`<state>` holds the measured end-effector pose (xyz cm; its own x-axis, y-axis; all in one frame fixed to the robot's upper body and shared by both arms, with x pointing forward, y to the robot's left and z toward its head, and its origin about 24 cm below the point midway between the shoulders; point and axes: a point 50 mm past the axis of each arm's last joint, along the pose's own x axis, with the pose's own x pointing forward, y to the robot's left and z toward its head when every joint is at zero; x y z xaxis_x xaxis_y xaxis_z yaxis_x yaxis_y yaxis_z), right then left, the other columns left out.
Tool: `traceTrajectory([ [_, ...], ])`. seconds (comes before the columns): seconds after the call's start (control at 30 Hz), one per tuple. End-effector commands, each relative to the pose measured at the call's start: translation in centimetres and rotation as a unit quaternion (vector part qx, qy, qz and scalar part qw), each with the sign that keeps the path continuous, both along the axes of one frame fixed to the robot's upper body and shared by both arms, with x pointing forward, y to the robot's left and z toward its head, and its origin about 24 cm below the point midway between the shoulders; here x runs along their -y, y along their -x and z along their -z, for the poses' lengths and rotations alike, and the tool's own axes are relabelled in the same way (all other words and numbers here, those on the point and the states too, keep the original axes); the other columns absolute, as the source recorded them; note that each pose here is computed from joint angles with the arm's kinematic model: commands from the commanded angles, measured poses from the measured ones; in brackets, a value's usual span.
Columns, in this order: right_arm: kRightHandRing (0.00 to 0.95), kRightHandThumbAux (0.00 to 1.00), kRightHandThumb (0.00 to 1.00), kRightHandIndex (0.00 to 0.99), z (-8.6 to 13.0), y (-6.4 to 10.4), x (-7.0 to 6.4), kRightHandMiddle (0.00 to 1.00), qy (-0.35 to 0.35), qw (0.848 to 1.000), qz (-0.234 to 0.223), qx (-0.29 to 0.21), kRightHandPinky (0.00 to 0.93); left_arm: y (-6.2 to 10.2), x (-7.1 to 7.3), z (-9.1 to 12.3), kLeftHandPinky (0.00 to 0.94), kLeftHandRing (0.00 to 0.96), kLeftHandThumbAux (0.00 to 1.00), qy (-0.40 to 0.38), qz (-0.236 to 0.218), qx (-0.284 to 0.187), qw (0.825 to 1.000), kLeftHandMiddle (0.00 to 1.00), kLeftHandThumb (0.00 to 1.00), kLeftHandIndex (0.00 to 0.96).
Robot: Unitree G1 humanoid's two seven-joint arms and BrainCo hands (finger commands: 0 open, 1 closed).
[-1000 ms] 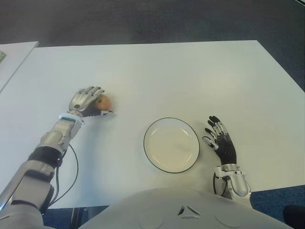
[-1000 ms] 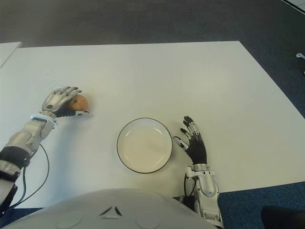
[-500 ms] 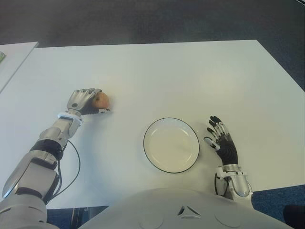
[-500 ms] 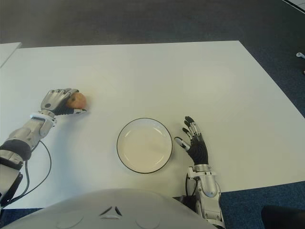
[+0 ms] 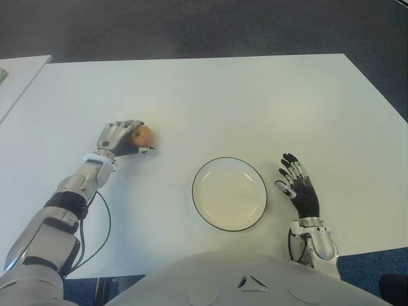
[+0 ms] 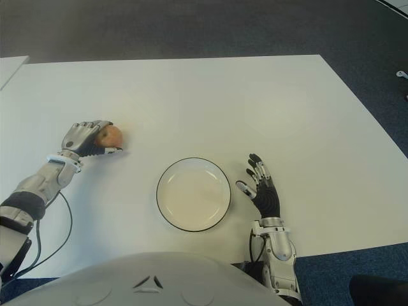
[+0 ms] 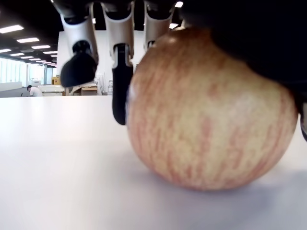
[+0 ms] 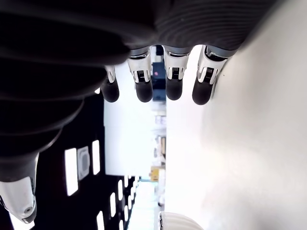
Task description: Put the apples into the plate.
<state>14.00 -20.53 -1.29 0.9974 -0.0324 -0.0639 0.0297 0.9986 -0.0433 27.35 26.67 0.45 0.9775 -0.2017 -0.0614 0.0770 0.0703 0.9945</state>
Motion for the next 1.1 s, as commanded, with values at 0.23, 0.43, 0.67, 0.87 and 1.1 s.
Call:
traceTrajectory([
  [0.23,0.000,0.587,0.038,0.021,1.6,0.9,0.4,0.001,-0.023,0.999,0.007,-0.038,0.000,-0.7,4.5,-1.3,0.685,0.822,0.667,0.035,0.030,-0.028,0.999,0.525,0.853,0.401],
  [0.43,0.000,0.577,0.036,0.016,1.6,1.0,0.6,0.000,-0.015,0.999,0.007,-0.042,0.000,-0.9,6.7,-5.9,0.764,0.830,0.666,0.043,0.065,0.049,0.996,0.527,0.854,0.404],
  [0.67,0.000,0.579,0.042,0.007,1.7,1.3,0.8,0.000,-0.022,0.998,0.022,-0.057,0.000,-0.2,7.7,-11.6,0.751,0.829,0.665,0.074,0.100,0.138,0.983,0.526,0.855,0.406],
  [0.87,0.000,0.587,0.057,0.005,1.8,1.5,0.6,0.000,-0.028,0.997,0.027,-0.067,0.000,0.6,8.2,-15.6,0.721,0.816,0.667,0.082,0.123,0.191,0.970,0.521,0.852,0.404],
  [1.1,0.000,0.595,0.062,0.001,1.8,1.6,0.3,0.000,-0.024,0.997,0.022,-0.075,0.000,3.9,11.4,-17.8,0.753,0.818,0.666,0.076,0.178,0.215,0.957,0.525,0.852,0.402],
])
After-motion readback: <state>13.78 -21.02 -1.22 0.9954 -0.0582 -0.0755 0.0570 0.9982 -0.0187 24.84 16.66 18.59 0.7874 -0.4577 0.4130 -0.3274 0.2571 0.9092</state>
